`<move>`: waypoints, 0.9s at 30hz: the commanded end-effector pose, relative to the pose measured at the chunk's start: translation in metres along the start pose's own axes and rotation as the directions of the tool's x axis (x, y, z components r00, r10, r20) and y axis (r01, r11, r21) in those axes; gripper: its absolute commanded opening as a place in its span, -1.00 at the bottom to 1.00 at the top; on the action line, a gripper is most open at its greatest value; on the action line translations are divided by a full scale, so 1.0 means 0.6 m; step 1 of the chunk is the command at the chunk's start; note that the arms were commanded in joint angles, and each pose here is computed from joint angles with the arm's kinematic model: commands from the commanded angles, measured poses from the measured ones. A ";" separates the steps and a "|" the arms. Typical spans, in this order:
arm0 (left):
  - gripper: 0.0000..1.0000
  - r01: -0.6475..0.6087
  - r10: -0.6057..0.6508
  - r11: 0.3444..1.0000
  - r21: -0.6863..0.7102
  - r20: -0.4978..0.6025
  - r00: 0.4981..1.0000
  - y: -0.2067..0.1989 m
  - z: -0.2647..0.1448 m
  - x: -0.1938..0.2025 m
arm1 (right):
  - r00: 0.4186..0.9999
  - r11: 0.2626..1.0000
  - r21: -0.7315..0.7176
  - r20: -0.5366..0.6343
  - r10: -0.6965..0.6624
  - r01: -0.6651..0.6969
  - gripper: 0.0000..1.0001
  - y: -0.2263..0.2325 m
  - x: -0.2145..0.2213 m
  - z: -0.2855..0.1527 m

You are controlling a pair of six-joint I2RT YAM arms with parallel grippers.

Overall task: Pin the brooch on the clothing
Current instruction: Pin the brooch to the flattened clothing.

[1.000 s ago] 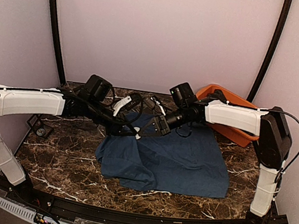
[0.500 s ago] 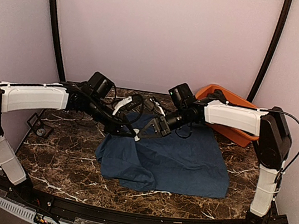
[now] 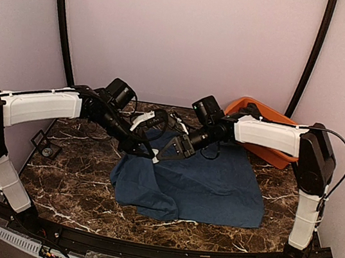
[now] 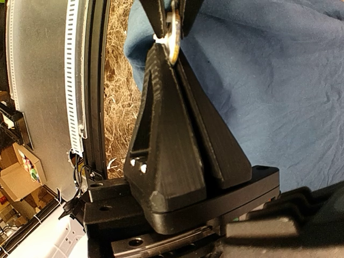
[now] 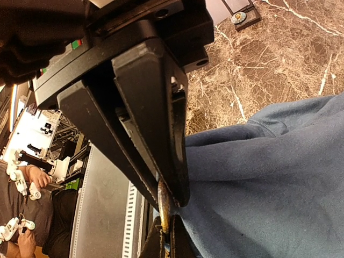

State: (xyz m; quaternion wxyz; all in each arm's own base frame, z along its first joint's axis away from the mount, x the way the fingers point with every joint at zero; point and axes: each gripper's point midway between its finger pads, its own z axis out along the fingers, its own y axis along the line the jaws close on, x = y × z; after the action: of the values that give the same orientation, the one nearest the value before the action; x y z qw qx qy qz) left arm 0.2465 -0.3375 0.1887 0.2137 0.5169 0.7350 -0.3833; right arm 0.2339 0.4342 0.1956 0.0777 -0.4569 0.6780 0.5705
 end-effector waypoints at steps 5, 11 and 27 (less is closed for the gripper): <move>-0.94 -0.011 0.014 1.000 0.025 -0.124 0.992 -0.023 0.010 0.048 | 0.999 0.999 -0.044 0.039 -0.018 0.020 -1.00 0.030 -0.043 -0.009; -0.80 0.019 -0.024 0.999 -0.029 -0.179 0.984 -0.007 0.012 0.062 | 0.999 1.000 0.003 0.045 0.000 0.000 -1.00 0.021 -0.047 -0.012; -0.53 0.116 -0.129 0.989 -0.088 -0.157 0.979 0.009 0.011 0.043 | 0.999 0.995 0.103 0.051 0.006 -0.011 -1.00 -0.003 -0.039 -0.016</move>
State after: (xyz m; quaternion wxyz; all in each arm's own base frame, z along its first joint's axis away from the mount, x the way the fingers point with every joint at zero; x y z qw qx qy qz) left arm 0.2534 -0.3362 0.1740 0.1768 0.4964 0.7775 -0.3433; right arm 0.2437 0.4353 0.1811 0.0717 -0.4252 0.7279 0.5331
